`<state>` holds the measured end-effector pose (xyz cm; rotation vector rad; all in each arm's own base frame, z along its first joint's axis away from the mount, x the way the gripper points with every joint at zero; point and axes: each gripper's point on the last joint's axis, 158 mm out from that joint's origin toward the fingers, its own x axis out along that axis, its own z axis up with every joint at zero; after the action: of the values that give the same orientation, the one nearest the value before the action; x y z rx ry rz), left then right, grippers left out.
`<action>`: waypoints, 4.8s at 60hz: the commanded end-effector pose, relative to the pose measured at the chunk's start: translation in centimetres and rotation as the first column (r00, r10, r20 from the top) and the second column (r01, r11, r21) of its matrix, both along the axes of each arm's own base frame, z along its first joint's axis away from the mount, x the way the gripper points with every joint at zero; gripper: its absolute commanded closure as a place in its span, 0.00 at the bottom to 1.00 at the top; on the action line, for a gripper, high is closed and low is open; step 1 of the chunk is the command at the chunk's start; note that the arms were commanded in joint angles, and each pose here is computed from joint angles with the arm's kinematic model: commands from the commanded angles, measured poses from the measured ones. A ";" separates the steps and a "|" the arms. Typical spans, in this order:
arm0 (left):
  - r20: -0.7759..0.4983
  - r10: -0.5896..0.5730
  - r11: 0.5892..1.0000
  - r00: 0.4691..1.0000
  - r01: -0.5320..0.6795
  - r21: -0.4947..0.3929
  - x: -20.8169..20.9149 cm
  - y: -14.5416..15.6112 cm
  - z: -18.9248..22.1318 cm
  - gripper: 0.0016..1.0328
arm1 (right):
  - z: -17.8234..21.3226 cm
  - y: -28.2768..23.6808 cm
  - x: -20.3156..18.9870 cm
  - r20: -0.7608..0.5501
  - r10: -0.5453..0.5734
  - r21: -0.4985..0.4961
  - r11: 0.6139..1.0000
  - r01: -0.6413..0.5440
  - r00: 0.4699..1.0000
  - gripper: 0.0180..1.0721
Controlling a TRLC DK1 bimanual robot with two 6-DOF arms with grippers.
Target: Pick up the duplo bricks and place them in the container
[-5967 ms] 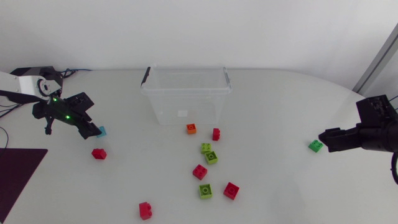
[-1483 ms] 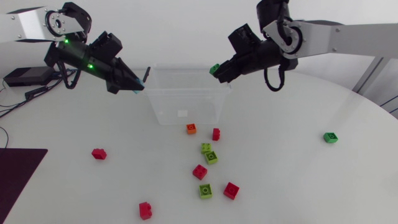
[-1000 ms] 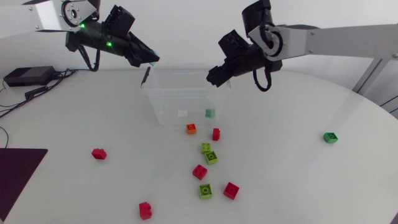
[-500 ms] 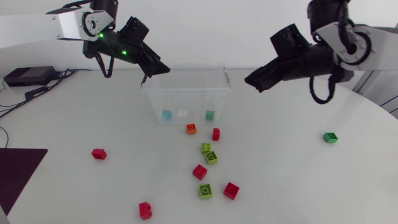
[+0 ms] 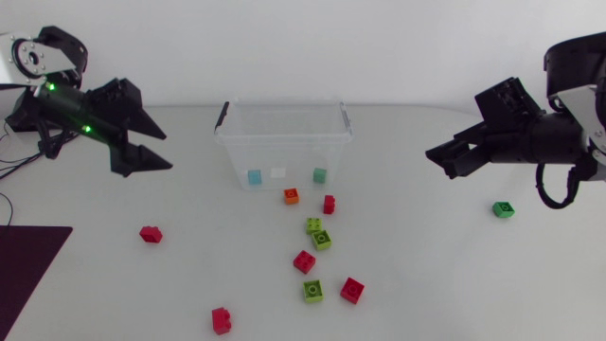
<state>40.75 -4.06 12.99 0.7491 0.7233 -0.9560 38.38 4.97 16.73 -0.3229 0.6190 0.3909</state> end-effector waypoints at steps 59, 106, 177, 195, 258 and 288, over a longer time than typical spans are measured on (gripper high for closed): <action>-0.305 -0.245 0.901 0.920 0.332 0.277 -9.1 6.7 -18.0 0.19 | -8.2 -13.6 -5.8 -0.167 -0.371 -0.003 0.927 0.376 0.914 0.17; -0.250 -0.258 0.932 0.933 0.309 0.191 -8.6 5.4 -14.3 0.69 | -14.1 -20.7 -3.1 -0.252 -0.506 0.010 0.851 0.525 0.825 0.17; 0.221 -0.079 0.978 0.972 0.119 -0.172 3.9 -5.2 5.2 0.69 | -20.8 -24.4 1.6 -0.321 -0.509 -0.001 0.843 0.538 0.798 0.86; 0.300 0.007 0.957 0.954 0.081 -0.279 7.2 -8.6 8.1 0.67 | -14.5 -18.1 1.3 -0.246 -0.424 0.013 0.898 0.440 0.872 0.86; 0.305 0.034 0.980 0.952 0.029 -0.198 1.2 -9.1 6.3 0.08 | 2.5 7.8 5.0 -0.019 0.042 0.100 0.994 -0.040 0.999 0.86; 0.056 -0.223 0.975 0.973 0.223 0.006 -12.6 -8.2 -3.4 0.07 | 3.1 15.3 9.3 0.013 0.159 0.083 0.984 -0.160 0.987 0.86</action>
<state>30.31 -12.15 11.41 0.8203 0.5741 -1.0736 46.83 19.13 20.09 -0.3003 0.5657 0.5628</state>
